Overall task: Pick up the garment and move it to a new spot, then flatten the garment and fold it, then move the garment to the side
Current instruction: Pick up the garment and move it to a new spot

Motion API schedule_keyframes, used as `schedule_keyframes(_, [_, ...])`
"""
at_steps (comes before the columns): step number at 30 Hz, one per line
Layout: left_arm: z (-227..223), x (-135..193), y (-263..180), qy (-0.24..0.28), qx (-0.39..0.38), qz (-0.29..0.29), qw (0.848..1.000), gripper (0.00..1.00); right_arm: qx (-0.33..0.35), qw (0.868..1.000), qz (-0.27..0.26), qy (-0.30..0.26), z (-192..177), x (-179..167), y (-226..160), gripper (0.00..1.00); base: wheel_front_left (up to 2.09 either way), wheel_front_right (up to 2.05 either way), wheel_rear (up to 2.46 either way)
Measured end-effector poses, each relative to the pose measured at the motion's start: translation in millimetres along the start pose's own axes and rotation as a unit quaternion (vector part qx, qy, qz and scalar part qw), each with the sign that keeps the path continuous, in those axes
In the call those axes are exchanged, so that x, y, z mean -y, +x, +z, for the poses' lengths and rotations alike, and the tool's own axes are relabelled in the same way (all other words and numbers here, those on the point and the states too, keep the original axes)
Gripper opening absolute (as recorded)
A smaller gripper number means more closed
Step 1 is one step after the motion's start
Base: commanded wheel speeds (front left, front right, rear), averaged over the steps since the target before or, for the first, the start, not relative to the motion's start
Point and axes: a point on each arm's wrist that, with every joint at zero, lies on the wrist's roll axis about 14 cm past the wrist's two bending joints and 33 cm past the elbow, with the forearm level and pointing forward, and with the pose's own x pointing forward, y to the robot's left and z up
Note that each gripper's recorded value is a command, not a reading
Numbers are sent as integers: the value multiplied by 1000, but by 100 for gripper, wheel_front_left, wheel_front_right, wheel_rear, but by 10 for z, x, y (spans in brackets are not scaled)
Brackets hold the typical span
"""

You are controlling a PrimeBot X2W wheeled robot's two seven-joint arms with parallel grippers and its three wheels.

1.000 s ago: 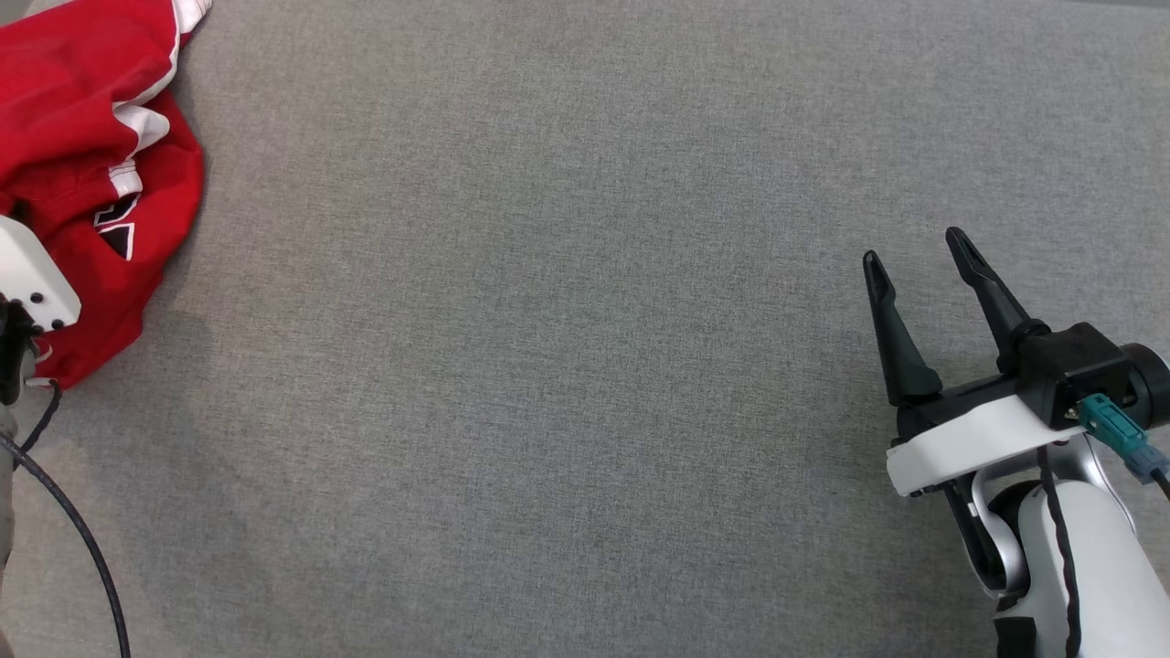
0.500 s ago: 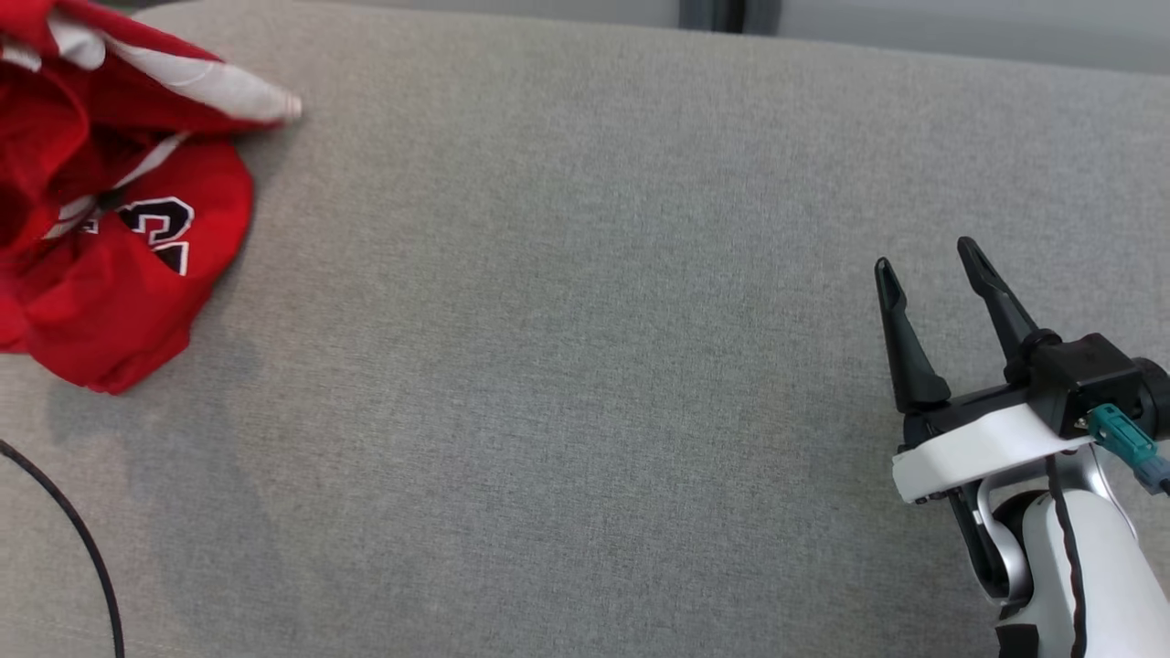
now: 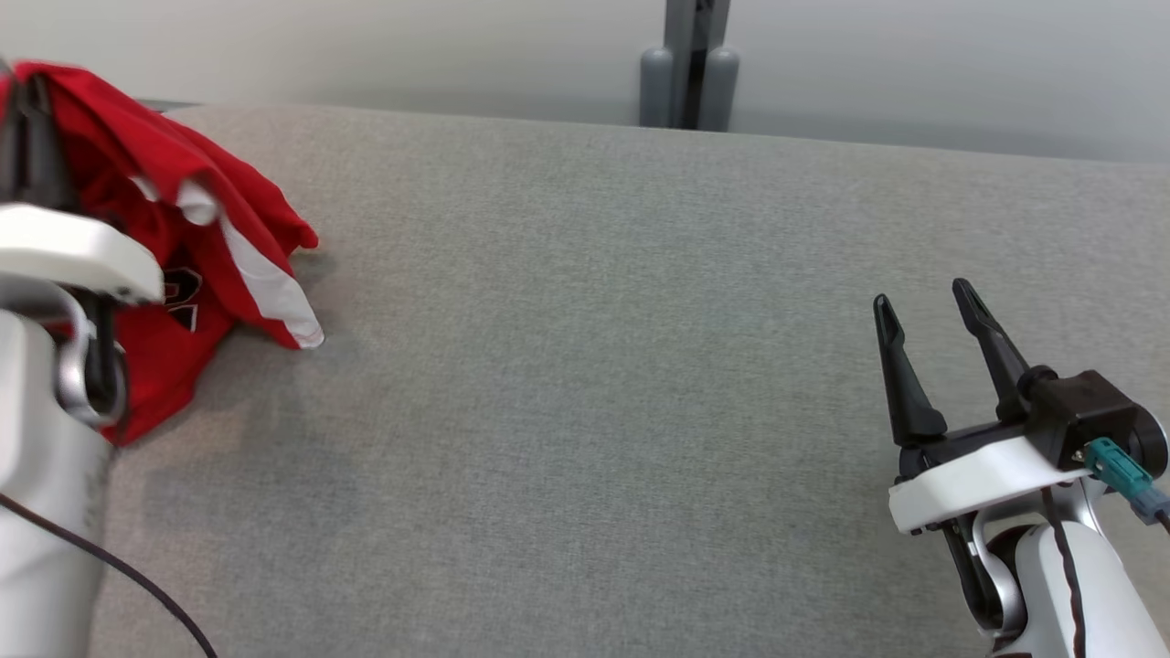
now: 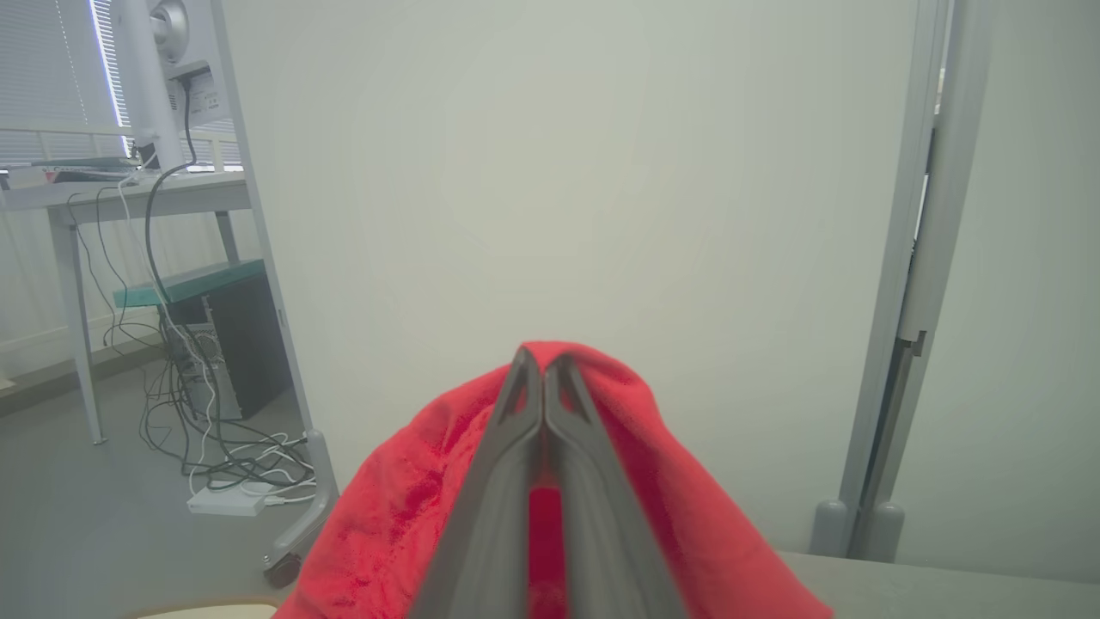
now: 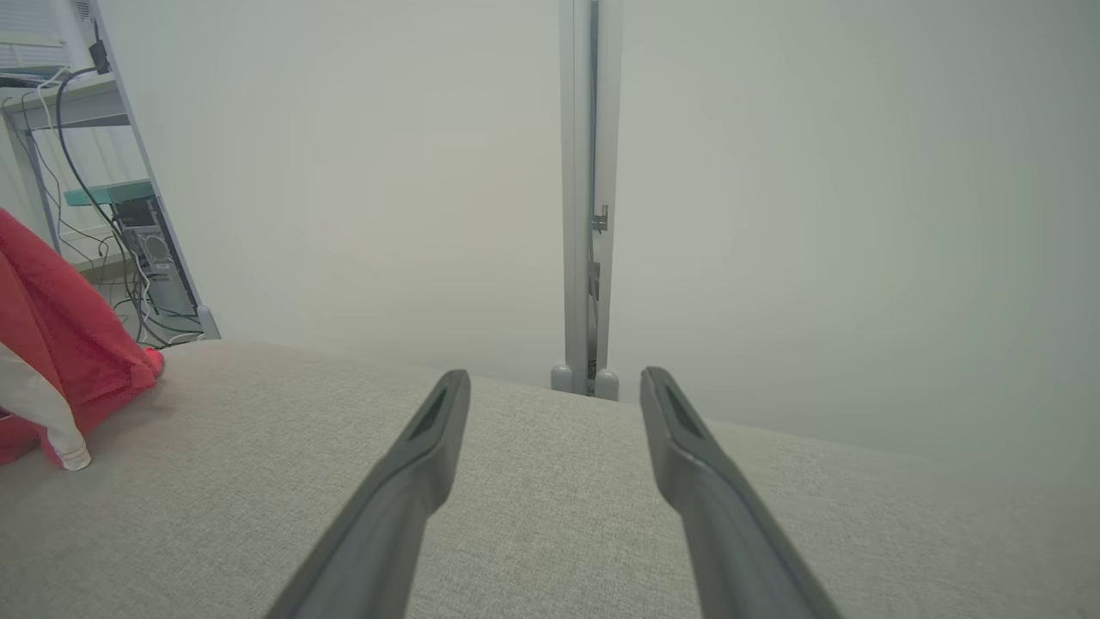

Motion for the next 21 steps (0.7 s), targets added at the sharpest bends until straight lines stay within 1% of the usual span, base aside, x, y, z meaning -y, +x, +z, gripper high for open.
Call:
schedule_keyframes(4, [-93,358,-264,-20,0,-32,999,0,2,1000,-18,-1,35,103,-137,100,0,0,0])
schedule_keyframes(10, [-253,984,-686,-57,-34,-94,993,0,19,998,-55,15,141,322,-304,100,0,0,0])
schedule_keyframes(16, [-349,1630,-954,-80,-69,-173,979,0,17,996,-89,14,134,532,-487,100,0,0,0])
schedule_keyframes(21, [-443,2165,-1068,-89,-93,-241,962,0,15,993,-120,14,111,709,-663,100,0,0,0])
